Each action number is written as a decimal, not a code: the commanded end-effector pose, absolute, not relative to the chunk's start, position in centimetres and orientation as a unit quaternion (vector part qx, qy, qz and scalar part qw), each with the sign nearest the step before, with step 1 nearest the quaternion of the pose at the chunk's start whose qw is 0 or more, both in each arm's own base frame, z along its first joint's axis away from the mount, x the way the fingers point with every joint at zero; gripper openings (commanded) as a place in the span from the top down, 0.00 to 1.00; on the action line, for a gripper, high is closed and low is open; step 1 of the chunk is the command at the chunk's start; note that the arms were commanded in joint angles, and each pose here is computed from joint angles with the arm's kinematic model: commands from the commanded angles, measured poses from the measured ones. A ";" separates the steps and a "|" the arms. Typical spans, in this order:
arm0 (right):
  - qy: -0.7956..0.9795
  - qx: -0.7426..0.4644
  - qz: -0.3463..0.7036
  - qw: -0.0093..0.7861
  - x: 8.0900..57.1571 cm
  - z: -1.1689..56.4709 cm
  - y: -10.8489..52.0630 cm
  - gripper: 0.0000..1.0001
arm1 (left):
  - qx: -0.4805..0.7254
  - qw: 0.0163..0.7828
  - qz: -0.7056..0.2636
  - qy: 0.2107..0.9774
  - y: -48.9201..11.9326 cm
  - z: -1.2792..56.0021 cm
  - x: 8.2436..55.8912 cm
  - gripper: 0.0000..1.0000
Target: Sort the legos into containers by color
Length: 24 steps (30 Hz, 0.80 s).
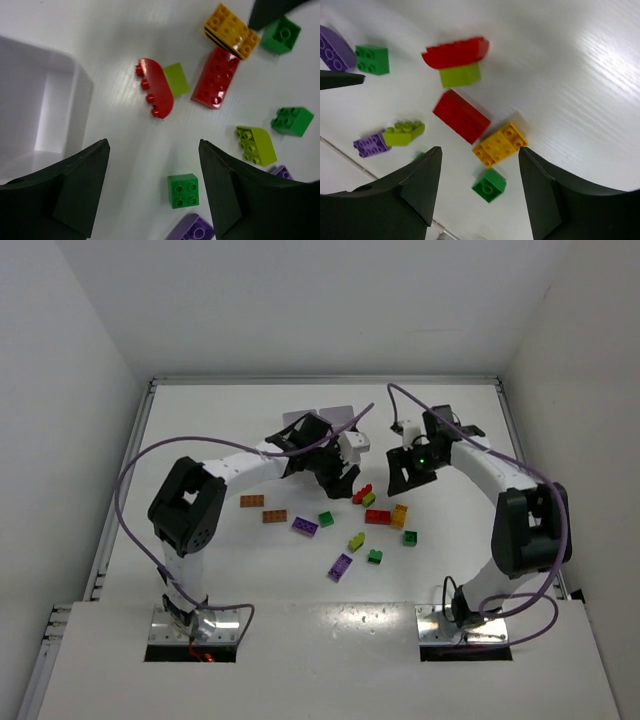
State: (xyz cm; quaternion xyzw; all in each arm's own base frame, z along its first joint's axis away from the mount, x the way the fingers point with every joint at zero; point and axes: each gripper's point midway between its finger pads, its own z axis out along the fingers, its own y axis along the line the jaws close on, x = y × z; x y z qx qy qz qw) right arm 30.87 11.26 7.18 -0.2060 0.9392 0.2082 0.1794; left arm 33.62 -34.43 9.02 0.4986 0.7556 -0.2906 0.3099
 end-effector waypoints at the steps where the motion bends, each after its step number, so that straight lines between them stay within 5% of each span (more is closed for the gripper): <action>1: 0.933 -0.214 0.197 0.210 33.4 7.7 13.9 0.37 | 0.382 0.376 -0.306 0.787 -32.5 13.3 38.9 0.22; 8: 0.945 -0.198 0.150 0.210 34.7 5.5 17.1 0.36 | 0.245 0.445 -0.302 0.807 -27.3 17.2 43.7 0.22; 24: 0.940 -0.248 0.129 0.196 35.5 2.0 19.1 0.33 | 0.215 0.452 -0.296 0.814 -24.6 17.6 44.4 0.22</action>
